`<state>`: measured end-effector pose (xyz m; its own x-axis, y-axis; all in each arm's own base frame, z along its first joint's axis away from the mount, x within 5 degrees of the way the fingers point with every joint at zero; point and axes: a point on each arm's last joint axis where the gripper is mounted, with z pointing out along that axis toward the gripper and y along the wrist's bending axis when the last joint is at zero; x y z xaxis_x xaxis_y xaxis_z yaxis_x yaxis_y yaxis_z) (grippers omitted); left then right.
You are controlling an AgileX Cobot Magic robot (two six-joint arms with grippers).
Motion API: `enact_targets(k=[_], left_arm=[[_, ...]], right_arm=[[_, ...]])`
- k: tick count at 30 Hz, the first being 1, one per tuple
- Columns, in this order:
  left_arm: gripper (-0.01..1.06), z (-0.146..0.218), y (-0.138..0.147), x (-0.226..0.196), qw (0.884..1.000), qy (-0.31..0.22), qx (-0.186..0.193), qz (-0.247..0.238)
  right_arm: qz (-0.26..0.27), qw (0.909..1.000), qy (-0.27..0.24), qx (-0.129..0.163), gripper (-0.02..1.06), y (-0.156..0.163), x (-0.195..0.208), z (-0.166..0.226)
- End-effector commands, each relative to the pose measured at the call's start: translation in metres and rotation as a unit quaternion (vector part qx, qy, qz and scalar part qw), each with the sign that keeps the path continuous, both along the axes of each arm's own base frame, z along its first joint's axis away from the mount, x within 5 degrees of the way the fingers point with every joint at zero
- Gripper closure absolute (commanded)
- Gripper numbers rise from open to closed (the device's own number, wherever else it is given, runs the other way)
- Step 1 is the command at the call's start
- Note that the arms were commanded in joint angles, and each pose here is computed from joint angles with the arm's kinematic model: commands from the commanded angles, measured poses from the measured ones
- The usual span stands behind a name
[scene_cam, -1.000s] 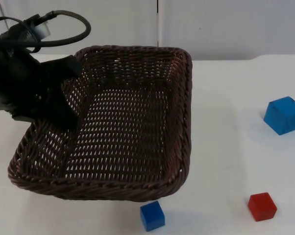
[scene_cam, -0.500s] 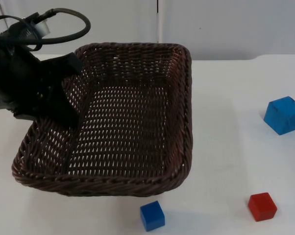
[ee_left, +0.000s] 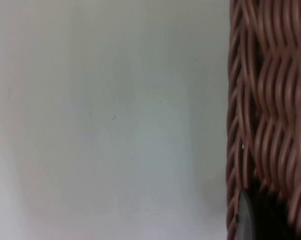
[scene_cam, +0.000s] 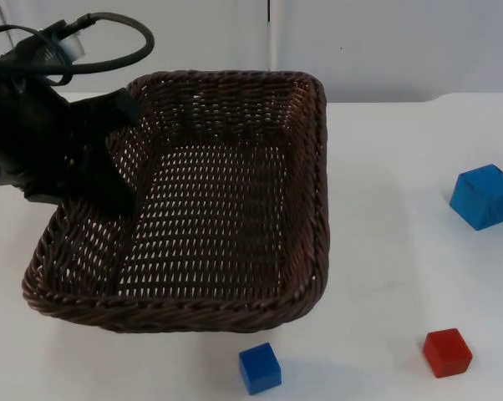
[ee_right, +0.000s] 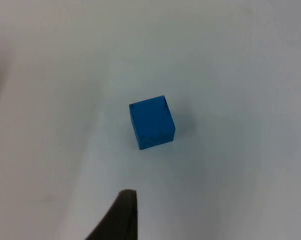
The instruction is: Pick up the basket with the left hand and place the largest block into the basket with the right hand.
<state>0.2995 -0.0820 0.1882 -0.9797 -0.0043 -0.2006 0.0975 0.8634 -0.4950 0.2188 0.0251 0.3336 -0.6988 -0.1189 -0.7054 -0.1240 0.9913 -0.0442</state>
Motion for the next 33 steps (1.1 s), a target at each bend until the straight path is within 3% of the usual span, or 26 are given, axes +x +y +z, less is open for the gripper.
enact_targets(k=[1,17,28,33], left_arm=[[1.05,0.007,-0.003,-0.001,1.000,-0.006,-0.014,0.006],[1.05,0.007,-0.002,-0.001,1.000,-0.007,-0.013,0.005],[1.05,0.007,-0.002,-0.001,1.000,-0.014,-0.010,-0.005],[1.05,0.007,-0.002,-0.001,1.000,-0.015,-0.009,-0.004]], right_arm=[[-0.001,1.0000,-0.002,0.000,-0.01,0.001,0.014,-0.002],[0.029,0.9966,0.076,-0.019,-0.01,0.011,0.071,-0.037],[0.077,0.9829,0.158,-0.055,-0.01,0.021,0.138,-0.073],[0.103,0.9770,0.184,-0.030,-0.01,0.031,0.161,-0.104]])
